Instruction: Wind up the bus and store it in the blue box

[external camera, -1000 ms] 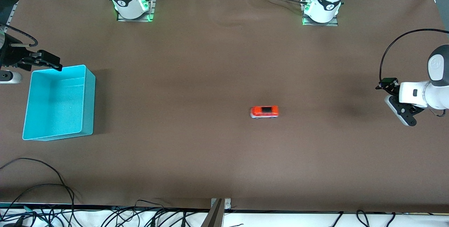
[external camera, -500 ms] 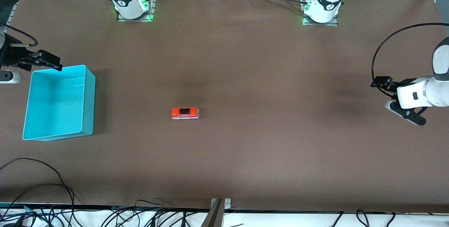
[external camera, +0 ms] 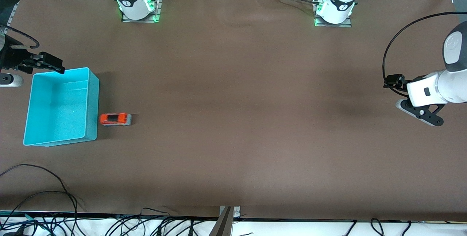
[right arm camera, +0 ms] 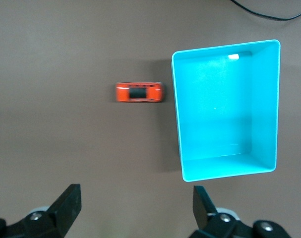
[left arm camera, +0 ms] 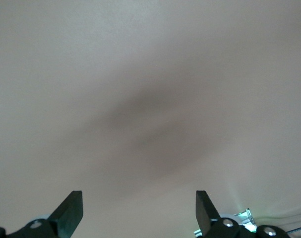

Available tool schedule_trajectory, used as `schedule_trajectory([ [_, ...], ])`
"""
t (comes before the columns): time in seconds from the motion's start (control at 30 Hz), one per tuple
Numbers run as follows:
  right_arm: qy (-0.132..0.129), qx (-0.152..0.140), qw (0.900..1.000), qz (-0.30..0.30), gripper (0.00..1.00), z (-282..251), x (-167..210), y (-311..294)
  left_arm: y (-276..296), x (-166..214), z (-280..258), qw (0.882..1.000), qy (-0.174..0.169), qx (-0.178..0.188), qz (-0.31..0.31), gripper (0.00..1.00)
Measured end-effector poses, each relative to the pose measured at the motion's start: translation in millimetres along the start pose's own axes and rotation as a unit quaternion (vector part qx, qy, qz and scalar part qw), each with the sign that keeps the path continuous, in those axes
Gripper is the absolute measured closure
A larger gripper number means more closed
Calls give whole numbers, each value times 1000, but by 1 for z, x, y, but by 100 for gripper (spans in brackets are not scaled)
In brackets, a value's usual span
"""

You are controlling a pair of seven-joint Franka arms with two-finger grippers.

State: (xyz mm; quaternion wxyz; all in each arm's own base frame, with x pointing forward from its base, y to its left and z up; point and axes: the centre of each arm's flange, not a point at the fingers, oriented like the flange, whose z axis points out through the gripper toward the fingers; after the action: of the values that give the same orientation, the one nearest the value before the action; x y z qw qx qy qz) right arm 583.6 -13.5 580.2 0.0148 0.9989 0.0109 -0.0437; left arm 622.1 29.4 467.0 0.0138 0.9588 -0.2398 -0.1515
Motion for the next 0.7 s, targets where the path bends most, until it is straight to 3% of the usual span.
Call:
schedule_trajectory([
  [0.1,0,0,1000,0,0,0,0,0,7,0,-9,1000,10,4,-4,0],
  [0.3,0,0,1000,0,0,0,0,0,6,-4,-34,998,62,22,-19,0],
  [0.7,0,0,1000,0,0,0,0,0,30,-33,-90,985,121,44,-112,0],
])
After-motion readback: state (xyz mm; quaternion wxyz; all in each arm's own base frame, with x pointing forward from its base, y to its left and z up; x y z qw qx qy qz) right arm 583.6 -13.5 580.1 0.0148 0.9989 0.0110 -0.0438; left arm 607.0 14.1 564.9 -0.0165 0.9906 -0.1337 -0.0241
